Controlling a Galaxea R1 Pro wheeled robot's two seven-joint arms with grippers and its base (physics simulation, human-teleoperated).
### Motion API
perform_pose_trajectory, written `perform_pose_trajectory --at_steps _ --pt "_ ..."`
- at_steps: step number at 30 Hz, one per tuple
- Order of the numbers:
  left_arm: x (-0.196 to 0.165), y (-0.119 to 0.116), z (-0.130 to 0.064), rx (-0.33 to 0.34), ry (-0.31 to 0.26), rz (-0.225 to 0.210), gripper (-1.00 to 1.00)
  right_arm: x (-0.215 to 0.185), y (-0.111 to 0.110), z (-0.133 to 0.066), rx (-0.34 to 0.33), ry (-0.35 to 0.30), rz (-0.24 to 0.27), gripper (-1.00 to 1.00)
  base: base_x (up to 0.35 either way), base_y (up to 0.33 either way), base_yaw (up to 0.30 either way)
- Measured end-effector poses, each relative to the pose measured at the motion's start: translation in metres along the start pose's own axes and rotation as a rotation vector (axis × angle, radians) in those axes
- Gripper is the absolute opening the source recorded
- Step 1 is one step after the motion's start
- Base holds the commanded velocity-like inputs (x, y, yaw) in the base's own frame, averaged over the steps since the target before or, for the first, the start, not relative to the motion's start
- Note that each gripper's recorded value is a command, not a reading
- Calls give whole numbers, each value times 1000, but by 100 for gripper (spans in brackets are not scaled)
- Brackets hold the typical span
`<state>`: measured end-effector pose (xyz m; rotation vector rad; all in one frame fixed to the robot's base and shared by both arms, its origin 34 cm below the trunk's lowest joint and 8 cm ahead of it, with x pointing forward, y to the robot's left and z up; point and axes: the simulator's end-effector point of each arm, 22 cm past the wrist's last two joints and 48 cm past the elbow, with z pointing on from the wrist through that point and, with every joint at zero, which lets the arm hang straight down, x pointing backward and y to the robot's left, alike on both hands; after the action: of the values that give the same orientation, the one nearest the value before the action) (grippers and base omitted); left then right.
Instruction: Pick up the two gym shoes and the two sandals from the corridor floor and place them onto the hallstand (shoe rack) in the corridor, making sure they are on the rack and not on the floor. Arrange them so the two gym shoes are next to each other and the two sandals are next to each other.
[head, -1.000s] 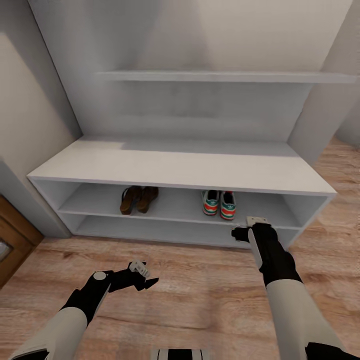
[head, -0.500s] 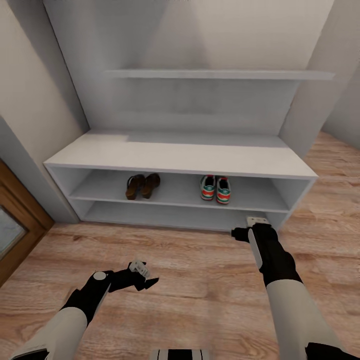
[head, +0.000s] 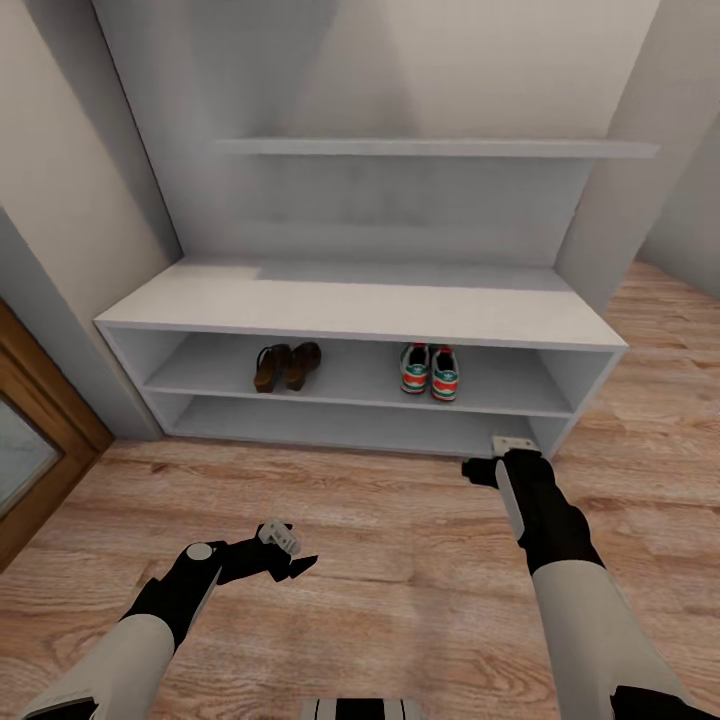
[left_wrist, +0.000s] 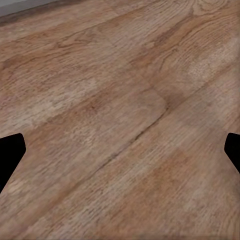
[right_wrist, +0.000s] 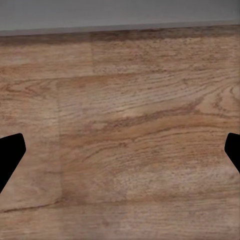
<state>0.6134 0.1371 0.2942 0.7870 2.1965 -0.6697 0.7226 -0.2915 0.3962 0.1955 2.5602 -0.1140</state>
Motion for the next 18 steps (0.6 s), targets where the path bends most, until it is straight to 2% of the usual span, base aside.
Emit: perform_pose_trajectory --at_steps 13,17,18 --pt "0 1 -1 -2 0 1 100 11 4 5 -14 25 5 100 0 0 0" --pt "0 1 0 -1 0 0 100 16 13 7 -50 39 32 100 0 0 0" --pt "0 1 -1 -1 1 0 100 21 21 9 -83 55 57 100 0 0 0"
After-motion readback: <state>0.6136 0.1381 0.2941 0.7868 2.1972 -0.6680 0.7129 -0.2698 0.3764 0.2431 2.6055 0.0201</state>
